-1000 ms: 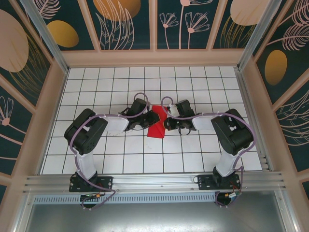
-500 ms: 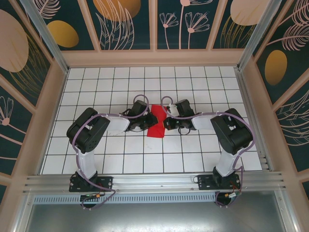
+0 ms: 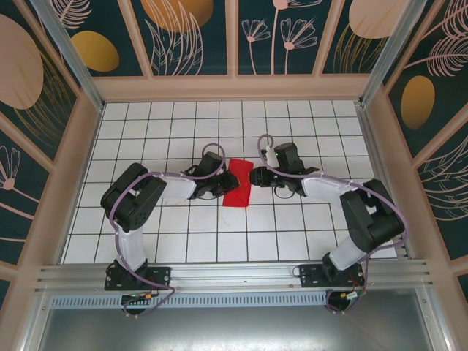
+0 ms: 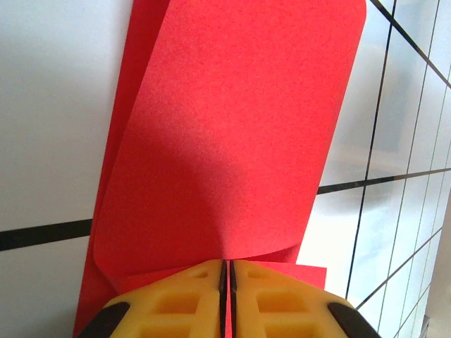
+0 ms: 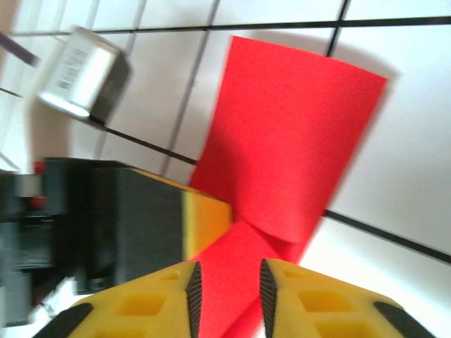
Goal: Fold a paper plane with a square sheet of paper (pick it up from the middle)
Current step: Fold the triangle a second time at the center of the table.
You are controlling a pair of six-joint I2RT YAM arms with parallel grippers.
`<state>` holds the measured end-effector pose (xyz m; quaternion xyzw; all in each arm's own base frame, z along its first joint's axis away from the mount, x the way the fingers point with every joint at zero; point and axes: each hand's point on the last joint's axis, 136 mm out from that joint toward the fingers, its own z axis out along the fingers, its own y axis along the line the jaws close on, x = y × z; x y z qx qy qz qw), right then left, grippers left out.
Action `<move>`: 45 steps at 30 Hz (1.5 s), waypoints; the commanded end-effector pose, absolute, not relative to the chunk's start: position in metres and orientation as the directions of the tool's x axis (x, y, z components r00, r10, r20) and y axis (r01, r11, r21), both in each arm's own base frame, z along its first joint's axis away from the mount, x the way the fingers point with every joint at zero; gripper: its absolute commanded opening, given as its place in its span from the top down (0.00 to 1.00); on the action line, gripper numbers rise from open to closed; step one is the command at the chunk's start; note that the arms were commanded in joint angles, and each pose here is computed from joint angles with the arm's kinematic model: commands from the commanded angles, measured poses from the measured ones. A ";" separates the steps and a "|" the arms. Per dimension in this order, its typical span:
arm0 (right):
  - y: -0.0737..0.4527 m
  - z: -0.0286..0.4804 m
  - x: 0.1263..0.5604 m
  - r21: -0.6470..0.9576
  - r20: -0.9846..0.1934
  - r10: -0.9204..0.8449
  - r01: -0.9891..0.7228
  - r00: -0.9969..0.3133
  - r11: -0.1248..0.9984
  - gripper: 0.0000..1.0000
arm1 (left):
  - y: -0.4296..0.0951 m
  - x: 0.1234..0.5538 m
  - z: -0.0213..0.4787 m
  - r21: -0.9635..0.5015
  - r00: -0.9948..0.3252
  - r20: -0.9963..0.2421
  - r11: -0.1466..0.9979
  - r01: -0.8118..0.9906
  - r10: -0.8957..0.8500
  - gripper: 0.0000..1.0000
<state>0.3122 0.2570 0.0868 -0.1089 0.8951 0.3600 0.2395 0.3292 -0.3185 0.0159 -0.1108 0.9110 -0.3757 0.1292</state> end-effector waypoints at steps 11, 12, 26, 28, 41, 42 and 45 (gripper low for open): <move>0.303 0.072 0.262 0.744 -0.303 -0.073 -0.284 -0.950 0.605 1.00 | -0.309 0.311 -0.014 -0.661 -0.957 -0.114 0.739 -0.129 -0.268 0.86; 0.304 0.070 0.262 0.739 -0.296 -0.074 -0.278 -0.952 0.614 1.00 | -0.310 0.311 -0.013 -0.663 -0.957 -0.114 0.738 -0.128 -0.268 0.86; 0.299 0.044 0.266 0.686 -0.221 -0.076 -0.210 -0.972 0.696 0.98 | -0.315 0.309 -0.009 -0.670 -0.963 -0.120 0.735 -0.102 -0.243 0.85; 0.296 0.038 0.265 0.670 -0.210 -0.082 -0.204 -0.974 0.714 0.98 | -0.315 0.309 -0.010 -0.668 -0.964 -0.117 0.737 -0.103 -0.240 0.85; 0.278 0.005 0.253 0.601 -0.162 -0.099 -0.178 -0.982 0.780 0.97 | -0.315 0.310 -0.011 -0.660 -0.964 -0.120 0.744 -0.101 -0.237 0.85; 0.276 0.003 0.251 0.593 -0.158 -0.100 -0.176 -0.982 0.786 0.97 | -0.315 0.309 -0.012 -0.659 -0.964 -0.119 0.745 -0.101 -0.236 0.85; 0.268 -0.002 0.247 0.571 -0.150 -0.101 -0.170 -0.983 0.803 0.97 | -0.313 0.310 -0.012 -0.656 -0.964 -0.120 0.747 -0.103 -0.239 0.85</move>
